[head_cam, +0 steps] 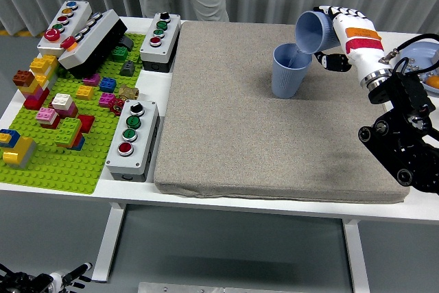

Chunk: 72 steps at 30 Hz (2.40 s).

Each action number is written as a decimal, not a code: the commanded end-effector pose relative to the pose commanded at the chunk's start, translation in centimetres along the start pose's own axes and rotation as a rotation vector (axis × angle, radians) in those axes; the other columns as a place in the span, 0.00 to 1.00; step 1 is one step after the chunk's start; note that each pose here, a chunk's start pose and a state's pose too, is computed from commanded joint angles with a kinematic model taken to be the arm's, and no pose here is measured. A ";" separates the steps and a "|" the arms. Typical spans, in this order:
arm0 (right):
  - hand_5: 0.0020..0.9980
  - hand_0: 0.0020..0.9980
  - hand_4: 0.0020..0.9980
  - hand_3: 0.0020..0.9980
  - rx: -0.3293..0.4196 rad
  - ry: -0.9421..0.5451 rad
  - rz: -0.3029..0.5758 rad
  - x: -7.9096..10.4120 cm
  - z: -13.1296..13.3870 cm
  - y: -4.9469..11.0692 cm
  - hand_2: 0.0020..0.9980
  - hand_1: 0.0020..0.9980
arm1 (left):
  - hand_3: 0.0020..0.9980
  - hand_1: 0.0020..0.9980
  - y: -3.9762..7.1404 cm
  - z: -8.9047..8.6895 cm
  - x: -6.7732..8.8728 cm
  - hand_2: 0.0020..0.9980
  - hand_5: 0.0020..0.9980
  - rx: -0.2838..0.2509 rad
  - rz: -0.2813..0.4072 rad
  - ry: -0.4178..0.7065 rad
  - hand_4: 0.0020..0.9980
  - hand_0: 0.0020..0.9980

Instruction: Pick cup pour cup place

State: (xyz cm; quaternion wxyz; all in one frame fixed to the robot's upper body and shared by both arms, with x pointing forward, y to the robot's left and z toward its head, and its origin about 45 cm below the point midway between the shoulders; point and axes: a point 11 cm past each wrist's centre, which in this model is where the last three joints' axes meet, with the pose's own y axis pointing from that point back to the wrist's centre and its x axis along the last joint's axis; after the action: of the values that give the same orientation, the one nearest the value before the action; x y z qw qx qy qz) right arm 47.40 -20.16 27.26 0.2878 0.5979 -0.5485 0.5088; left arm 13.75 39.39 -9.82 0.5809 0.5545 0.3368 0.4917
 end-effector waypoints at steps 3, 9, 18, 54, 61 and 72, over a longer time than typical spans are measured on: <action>0.00 0.68 0.48 0.48 0.013 0.021 0.008 0.3 -0.2 -0.1 0.46 0.53 | 0.79 0.86 0.0 0.0 0.0 0.89 1.00 0.000 0.000 0.000 0.60 0.85; 0.00 0.69 0.47 0.48 0.034 0.050 0.014 0.7 -0.6 -0.2 0.46 0.53 | 0.79 0.86 0.0 0.1 0.1 0.89 1.00 -0.002 0.001 -0.001 0.60 0.85; 0.00 0.70 0.48 0.48 0.053 0.094 0.007 1.2 -0.7 -0.5 0.46 0.53 | 0.79 0.86 0.0 0.2 0.2 0.89 1.00 -0.004 0.003 0.001 0.60 0.85; 0.00 0.70 0.48 0.48 0.049 0.156 0.000 1.6 0.5 -0.7 0.46 0.53 | 0.79 0.86 0.1 0.2 0.3 0.89 1.00 -0.003 0.005 -0.001 0.60 0.85; 0.00 0.70 0.49 0.48 0.042 0.155 0.002 1.5 0.4 -0.7 0.46 0.53 | 0.79 0.86 0.1 0.3 0.3 0.89 1.00 -0.005 0.006 0.001 0.60 0.85; 0.00 0.70 0.49 0.48 -0.074 -0.126 0.009 1.9 2.1 -0.8 0.47 0.53 | 0.79 0.86 0.1 0.3 0.2 0.89 1.00 -0.004 0.004 0.001 0.60 0.85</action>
State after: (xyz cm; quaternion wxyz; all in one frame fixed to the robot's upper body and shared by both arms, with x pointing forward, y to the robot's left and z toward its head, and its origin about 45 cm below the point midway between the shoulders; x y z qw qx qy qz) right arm 48.59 -22.58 28.54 0.2724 0.6153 -0.5866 0.4507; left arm 14.08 39.52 -9.69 0.5809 0.5537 0.3349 0.4937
